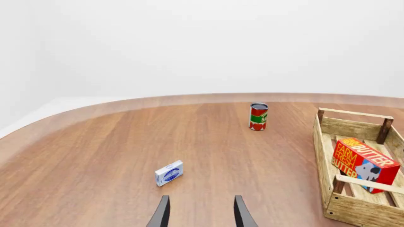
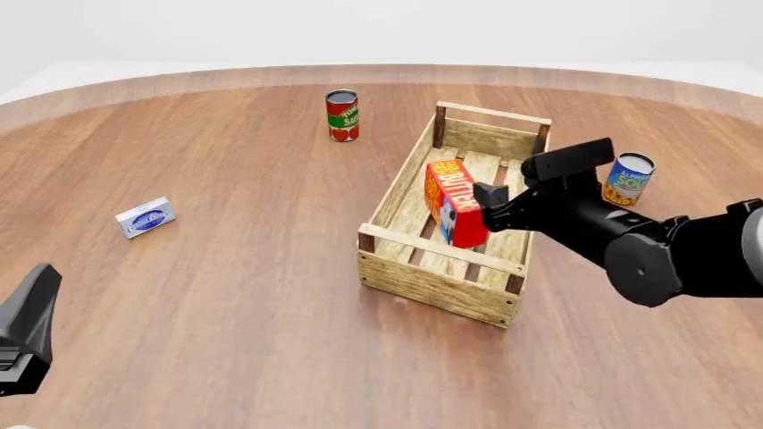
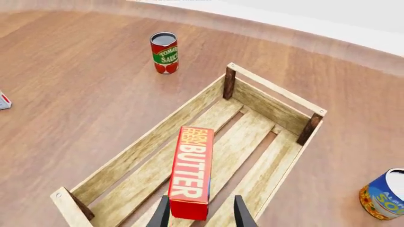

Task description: Pick up the butter and put it in the tray.

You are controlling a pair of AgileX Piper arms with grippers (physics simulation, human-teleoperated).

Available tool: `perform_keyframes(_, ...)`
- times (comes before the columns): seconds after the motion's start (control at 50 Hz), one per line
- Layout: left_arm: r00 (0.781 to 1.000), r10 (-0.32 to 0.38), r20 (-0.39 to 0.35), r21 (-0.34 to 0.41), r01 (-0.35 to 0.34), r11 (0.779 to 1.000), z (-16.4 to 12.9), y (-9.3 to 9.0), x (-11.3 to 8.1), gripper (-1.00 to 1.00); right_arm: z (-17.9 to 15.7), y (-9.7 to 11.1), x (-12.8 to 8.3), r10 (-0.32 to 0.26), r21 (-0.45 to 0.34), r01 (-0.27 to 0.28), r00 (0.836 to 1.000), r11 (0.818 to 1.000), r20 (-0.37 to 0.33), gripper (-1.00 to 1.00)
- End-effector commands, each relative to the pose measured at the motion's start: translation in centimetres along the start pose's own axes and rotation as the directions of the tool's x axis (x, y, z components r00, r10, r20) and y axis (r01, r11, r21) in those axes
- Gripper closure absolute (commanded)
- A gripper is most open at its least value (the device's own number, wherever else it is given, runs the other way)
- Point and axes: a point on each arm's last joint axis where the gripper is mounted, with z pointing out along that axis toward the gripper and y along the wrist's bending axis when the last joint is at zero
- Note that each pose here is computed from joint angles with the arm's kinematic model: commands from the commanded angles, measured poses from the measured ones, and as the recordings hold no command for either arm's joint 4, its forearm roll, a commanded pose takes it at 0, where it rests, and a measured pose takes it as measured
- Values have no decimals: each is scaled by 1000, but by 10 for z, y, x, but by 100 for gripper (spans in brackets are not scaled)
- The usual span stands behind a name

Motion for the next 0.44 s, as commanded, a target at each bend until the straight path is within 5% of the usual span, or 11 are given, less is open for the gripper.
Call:
perform_keyframes(0.02,1000,0,0,0,0,1000,0,0,0,-100,-5,-3,-2,3,10,-3,1000,1000,7,-100)
perform_keyframes(0.44,1000,0,0,0,0,1000,0,0,0,-100,-24,-11,-2,18,38,-19,1000,999,25,-100)
